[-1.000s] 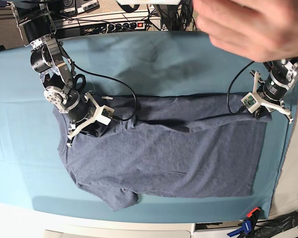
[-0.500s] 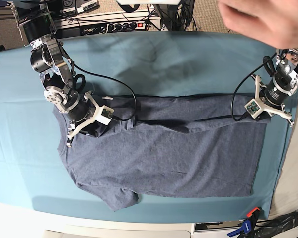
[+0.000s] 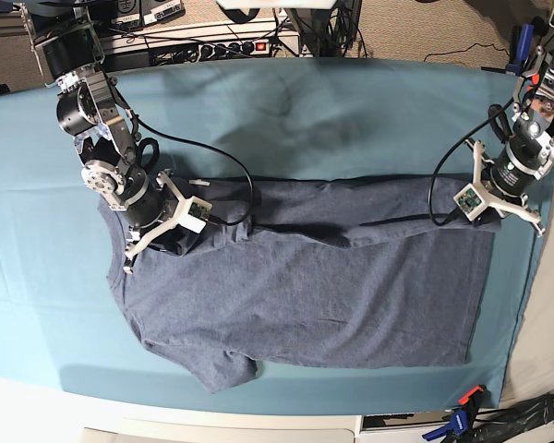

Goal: Fold the T-shirt properly
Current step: 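Lift both grippers and pull the held shirt edge across the body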

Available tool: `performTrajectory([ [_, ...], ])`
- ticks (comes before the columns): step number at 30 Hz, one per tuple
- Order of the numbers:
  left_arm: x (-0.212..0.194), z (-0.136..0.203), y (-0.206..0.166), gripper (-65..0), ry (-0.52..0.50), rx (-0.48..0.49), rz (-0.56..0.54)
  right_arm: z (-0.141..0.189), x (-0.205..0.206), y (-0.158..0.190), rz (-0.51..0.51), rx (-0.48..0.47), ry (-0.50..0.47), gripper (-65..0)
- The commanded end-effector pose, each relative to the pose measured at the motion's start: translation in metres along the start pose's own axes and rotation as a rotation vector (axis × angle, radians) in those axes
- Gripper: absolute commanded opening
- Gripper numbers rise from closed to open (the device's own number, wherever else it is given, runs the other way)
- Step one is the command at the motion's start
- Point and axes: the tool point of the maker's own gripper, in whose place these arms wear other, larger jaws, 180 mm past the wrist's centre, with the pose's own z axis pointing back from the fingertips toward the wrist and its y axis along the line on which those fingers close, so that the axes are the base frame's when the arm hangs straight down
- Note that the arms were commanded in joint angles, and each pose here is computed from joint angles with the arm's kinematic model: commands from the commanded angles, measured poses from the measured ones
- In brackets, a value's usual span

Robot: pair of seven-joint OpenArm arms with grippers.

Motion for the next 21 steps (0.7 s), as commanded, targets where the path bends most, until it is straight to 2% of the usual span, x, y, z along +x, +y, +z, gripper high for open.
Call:
performTrajectory([
  [1,0.009,0.002,0.018,-65.0,-0.029,0.041,-0.019,0.001,-0.002,-0.020,0.005,-0.055,0.002,-65.0],
  [5,0.012,-0.003,0.032,-65.0,-0.038,0.066,-0.004,0.001,-0.003,-0.020,0.004,-0.055,0.009,-65.0],
  [9,0.010,-0.007,0.034,-65.0,-0.039,0.050,0.002,0.001,-0.001,-0.023,0.006,-0.061,0.000,-65.0],
  [17,0.011,-0.009,0.029,-65.0,-0.053,0.013,0.034,-0.003,0.008,-0.061,-0.021,-0.122,-0.042,-65.0],
  [21,0.011,-0.009,0.029,-65.0,-0.053,0.012,0.034,-0.009,-0.001,-0.056,-0.023,-0.093,-0.020,-65.0],
])
